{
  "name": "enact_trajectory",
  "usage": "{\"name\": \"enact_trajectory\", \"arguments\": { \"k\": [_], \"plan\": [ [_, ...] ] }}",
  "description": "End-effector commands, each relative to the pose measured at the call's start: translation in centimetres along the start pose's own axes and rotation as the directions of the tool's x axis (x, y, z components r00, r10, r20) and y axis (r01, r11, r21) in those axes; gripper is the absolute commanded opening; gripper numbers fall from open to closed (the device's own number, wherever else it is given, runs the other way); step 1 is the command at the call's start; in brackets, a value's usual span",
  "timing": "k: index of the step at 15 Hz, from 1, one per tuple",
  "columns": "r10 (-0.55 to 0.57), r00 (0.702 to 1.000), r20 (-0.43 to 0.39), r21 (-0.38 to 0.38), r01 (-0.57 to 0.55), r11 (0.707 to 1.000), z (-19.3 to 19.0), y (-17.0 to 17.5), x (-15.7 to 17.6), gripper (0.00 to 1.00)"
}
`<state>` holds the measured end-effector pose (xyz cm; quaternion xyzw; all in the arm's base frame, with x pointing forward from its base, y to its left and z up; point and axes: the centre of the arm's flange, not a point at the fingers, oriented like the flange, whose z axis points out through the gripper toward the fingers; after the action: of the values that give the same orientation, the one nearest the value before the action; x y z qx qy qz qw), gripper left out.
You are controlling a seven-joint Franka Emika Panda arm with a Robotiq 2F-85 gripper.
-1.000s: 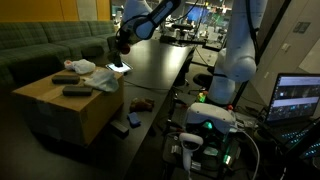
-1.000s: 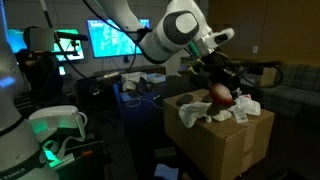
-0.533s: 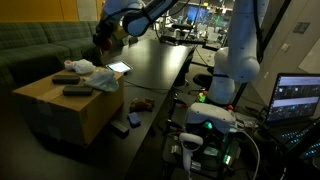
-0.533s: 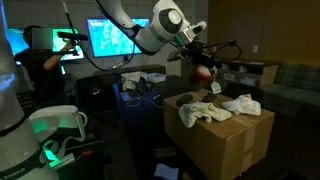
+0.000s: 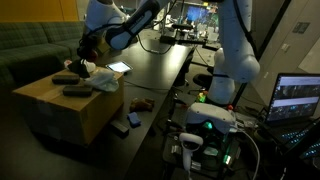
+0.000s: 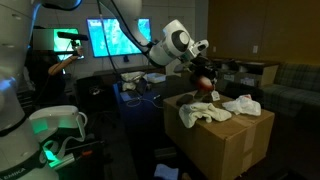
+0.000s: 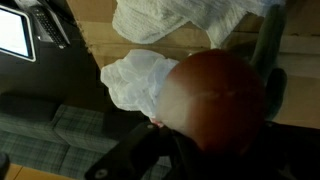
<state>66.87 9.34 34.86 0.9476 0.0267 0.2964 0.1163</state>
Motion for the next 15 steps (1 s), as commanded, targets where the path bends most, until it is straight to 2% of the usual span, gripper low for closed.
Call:
{"name": "enact_trajectory", "arguments": {
  "k": [1,4,5,7,8,9,12,15],
  "plan": [
    [0.001,1.000,0.009,-0.009,-0.001,1.000,5.7,0.2,2.3,0.13],
    [0.010,0.999,0.043,-0.031,-0.009,0.999,9.6,0.8,1.7,0.13],
    [0.010,0.999,0.050,-0.031,-0.008,0.999,10.0,1.4,1.6,0.16],
    [0.007,0.998,0.057,-0.032,-0.006,0.999,11.1,1.9,1.5,0.41],
    [0.004,0.998,0.058,-0.030,-0.003,1.000,11.2,2.2,1.6,0.43],
    [-0.001,0.998,0.061,-0.022,0.002,1.000,11.0,2.5,1.5,0.49],
    [-0.030,0.997,0.068,0.015,0.029,0.999,9.6,3.1,1.6,0.73],
    [-0.074,0.996,0.058,0.080,0.069,0.994,6.5,4.1,1.5,0.96]
  ]
}}
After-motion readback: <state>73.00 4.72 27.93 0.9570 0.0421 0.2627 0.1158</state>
